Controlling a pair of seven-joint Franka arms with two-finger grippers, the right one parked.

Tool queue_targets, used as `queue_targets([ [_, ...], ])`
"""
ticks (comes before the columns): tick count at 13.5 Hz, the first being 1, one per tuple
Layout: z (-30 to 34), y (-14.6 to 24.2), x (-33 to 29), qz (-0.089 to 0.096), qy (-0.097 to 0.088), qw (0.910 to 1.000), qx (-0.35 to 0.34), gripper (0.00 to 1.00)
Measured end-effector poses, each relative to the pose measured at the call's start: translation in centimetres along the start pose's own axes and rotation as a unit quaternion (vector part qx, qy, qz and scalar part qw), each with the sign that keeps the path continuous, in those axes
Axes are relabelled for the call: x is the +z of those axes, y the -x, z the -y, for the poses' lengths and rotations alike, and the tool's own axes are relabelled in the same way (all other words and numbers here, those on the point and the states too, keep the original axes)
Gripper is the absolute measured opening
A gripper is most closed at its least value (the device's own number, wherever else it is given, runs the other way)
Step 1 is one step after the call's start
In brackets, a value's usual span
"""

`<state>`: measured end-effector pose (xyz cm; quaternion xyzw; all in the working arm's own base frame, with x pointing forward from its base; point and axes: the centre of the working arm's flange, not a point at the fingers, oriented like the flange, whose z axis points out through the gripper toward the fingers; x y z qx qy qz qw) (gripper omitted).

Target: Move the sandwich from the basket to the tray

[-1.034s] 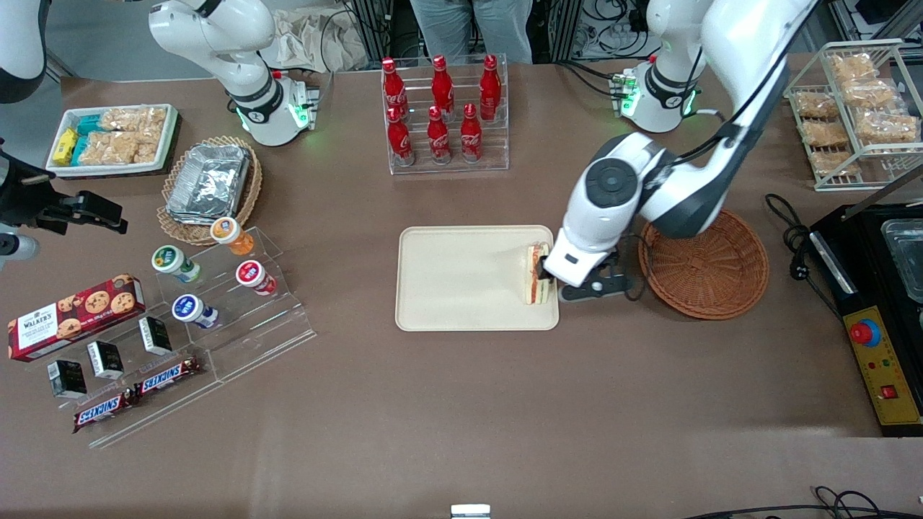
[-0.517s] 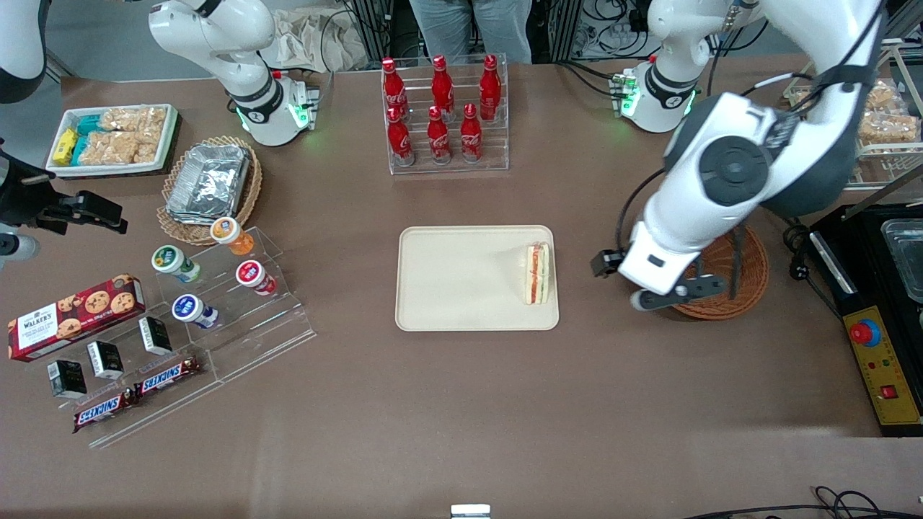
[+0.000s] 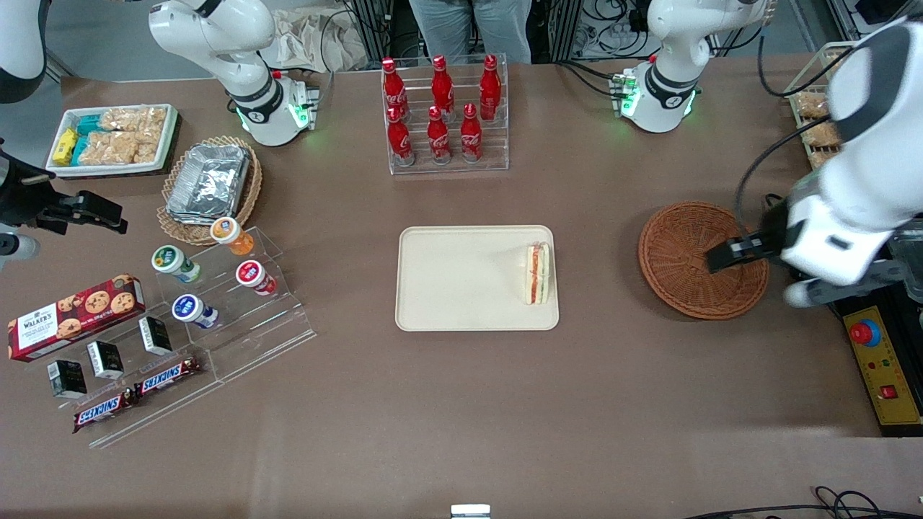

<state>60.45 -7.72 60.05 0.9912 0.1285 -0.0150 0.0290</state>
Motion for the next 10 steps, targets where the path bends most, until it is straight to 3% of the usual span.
queue_targets([
  [5,10.5,1.9,-5.4,-0.006,0.008,0.9998,0.016,1.0],
  [10,9.4,3.4,-4.4,0.001,0.008,0.9992,0.039,1.0],
])
